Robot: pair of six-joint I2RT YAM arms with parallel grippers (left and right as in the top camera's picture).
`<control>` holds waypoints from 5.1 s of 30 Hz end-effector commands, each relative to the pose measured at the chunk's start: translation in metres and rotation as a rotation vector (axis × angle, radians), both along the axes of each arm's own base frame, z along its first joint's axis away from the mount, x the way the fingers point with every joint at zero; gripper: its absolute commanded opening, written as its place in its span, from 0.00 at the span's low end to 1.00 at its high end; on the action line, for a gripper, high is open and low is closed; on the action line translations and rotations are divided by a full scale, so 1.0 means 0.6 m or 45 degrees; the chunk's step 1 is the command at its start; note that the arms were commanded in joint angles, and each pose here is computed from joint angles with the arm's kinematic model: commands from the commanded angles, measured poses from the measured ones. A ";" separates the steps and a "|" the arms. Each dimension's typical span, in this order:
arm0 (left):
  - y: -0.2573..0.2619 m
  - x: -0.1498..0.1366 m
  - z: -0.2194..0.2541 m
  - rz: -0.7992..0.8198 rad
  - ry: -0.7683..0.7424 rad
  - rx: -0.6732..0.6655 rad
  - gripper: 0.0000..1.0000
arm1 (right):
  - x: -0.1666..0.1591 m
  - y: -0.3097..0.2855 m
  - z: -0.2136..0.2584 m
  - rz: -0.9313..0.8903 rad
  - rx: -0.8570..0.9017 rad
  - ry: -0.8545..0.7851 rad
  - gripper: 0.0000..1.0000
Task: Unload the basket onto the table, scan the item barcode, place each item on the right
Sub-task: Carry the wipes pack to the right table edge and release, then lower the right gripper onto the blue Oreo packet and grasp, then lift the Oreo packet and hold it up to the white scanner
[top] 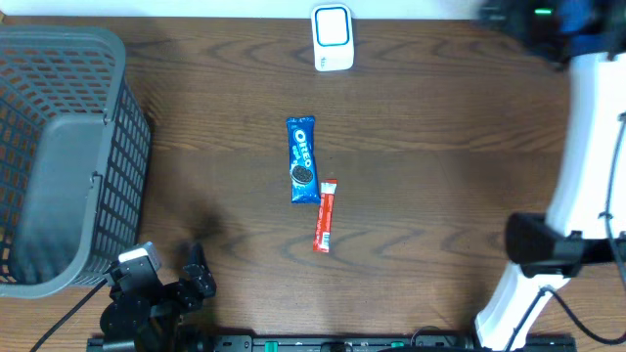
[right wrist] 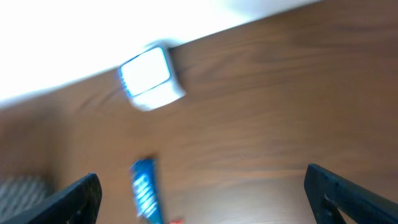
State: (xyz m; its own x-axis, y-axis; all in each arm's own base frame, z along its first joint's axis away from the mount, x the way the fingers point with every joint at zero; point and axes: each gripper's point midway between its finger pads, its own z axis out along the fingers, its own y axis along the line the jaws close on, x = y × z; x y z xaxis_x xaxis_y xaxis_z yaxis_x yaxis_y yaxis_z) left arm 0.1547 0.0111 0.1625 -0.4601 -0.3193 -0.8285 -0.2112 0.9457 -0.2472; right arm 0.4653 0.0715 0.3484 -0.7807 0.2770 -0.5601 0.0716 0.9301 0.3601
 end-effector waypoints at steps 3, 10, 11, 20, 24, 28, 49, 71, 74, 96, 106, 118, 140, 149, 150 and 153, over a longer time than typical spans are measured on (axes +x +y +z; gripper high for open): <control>0.000 0.000 -0.001 0.002 0.002 -0.007 0.98 | -0.025 0.210 -0.107 0.371 -0.005 0.200 0.96; 0.000 0.000 -0.001 0.002 0.002 -0.007 0.98 | -0.040 0.337 -0.321 0.411 -0.484 0.389 0.99; 0.000 0.000 -0.001 0.002 0.002 -0.007 0.98 | -0.047 0.351 -0.348 0.417 -0.536 0.410 0.99; 0.000 0.000 -0.001 0.002 0.002 -0.007 0.98 | -0.096 0.426 -0.435 0.407 -0.809 0.378 0.85; 0.000 0.000 -0.001 0.002 0.002 -0.007 0.98 | -0.103 0.431 -0.465 0.398 -0.906 0.370 0.84; 0.000 0.000 -0.001 0.002 0.002 -0.007 0.98 | -0.097 0.421 -0.499 0.339 -0.994 0.368 0.83; 0.000 0.000 -0.001 0.002 0.002 -0.007 0.98 | -0.154 0.382 -0.651 0.259 -1.070 0.680 0.24; 0.000 0.000 -0.001 0.002 0.002 -0.007 0.98 | -0.197 0.478 -0.312 1.138 0.140 0.716 0.01; 0.000 0.000 -0.001 0.002 0.002 -0.007 0.98 | -0.210 0.491 -0.257 1.363 0.492 0.656 0.01; 0.000 0.000 -0.001 0.002 0.002 -0.007 0.98 | -0.254 0.494 -0.315 1.018 1.414 1.284 0.01; 0.000 0.000 -0.001 0.003 0.002 -0.008 0.98 | -0.256 0.486 -0.326 0.890 1.421 1.422 0.01; 0.000 0.000 -0.001 0.002 0.002 -0.008 0.98 | -0.222 0.436 -0.337 0.928 1.065 1.282 0.02; 0.000 0.000 -0.001 0.002 0.002 -0.007 0.98 | 0.105 0.258 -0.306 -0.240 0.057 0.279 0.02; 0.000 0.000 -0.001 0.002 0.002 -0.008 0.98 | 0.234 0.245 -0.209 -0.386 0.073 -0.261 0.02; 0.000 0.000 -0.001 0.002 0.002 -0.007 0.98 | 0.243 0.247 -0.198 -0.376 0.079 -0.307 0.02; 0.000 0.000 -0.001 0.002 0.002 -0.008 0.98 | 0.277 0.257 -0.188 -0.351 0.086 -0.435 0.02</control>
State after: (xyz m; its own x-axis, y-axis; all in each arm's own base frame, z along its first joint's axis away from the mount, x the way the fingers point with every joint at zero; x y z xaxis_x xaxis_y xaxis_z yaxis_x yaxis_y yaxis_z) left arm 0.1547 0.0111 0.1624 -0.4604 -0.3193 -0.8283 -0.2113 0.9457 -0.2471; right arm 0.6188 0.2343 0.2302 -0.5144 0.5281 -0.6756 0.1831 0.8373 0.5151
